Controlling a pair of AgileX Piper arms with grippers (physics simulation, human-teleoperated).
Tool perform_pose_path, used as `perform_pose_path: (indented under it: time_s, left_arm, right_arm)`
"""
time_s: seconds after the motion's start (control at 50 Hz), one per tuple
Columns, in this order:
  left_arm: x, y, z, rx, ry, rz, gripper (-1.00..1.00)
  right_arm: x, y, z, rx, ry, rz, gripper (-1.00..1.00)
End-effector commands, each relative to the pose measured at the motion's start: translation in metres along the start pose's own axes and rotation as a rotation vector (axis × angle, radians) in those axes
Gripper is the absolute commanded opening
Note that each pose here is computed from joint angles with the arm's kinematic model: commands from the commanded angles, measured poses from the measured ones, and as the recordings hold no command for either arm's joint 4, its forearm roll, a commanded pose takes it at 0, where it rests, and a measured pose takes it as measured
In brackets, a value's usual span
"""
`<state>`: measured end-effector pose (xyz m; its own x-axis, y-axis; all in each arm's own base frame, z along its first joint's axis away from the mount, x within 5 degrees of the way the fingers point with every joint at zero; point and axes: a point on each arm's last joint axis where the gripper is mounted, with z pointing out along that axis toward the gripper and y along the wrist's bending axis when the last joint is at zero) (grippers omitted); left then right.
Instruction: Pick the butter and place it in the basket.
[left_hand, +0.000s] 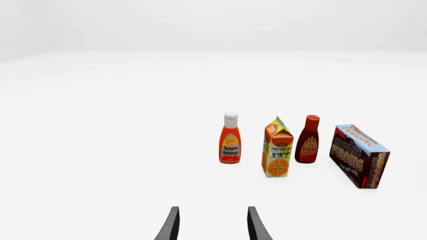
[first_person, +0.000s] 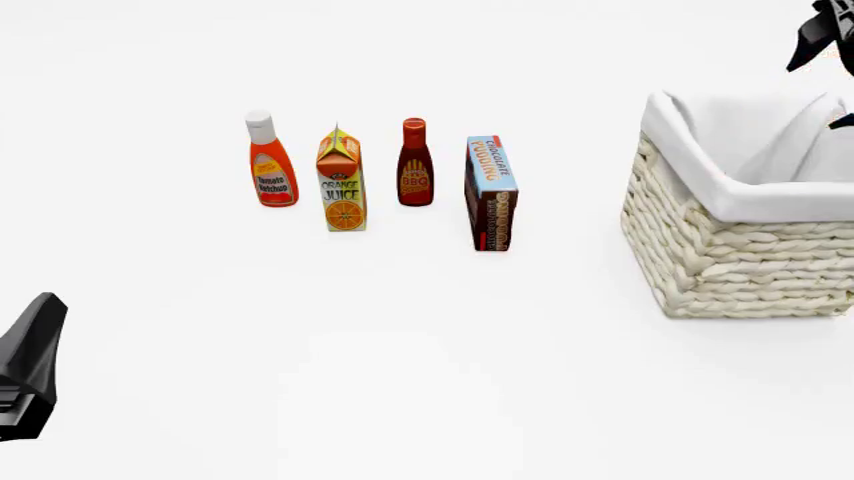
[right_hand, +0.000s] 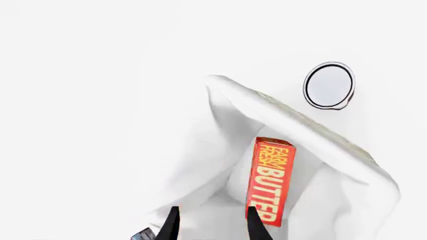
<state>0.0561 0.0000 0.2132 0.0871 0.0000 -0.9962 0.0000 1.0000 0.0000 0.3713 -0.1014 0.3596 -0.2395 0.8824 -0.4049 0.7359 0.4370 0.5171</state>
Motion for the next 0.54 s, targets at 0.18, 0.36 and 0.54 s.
perform_pose_path:
  time_s: [0.18, 0.36, 0.54]
  left_arm:
    - [0.0, 0.0, 0.0, 0.0, 0.0, 0.0, 1.0]
    - [0.0, 0.0, 0.0, 0.0, 0.0, 0.0, 1.0]
    - [0.0, 0.0, 0.0, 0.0, 0.0, 0.0, 1.0]
  right_arm:
    - [-0.004, 0.011, -0.027, -0.068, -0.041, 0.016, 1.0]
    - [-0.006, 0.013, -0.037, -0.085, -0.055, 0.009, 1.0]
    - [-0.012, 0.023, -0.083, -0.224, -0.171, -0.075, 1.0]
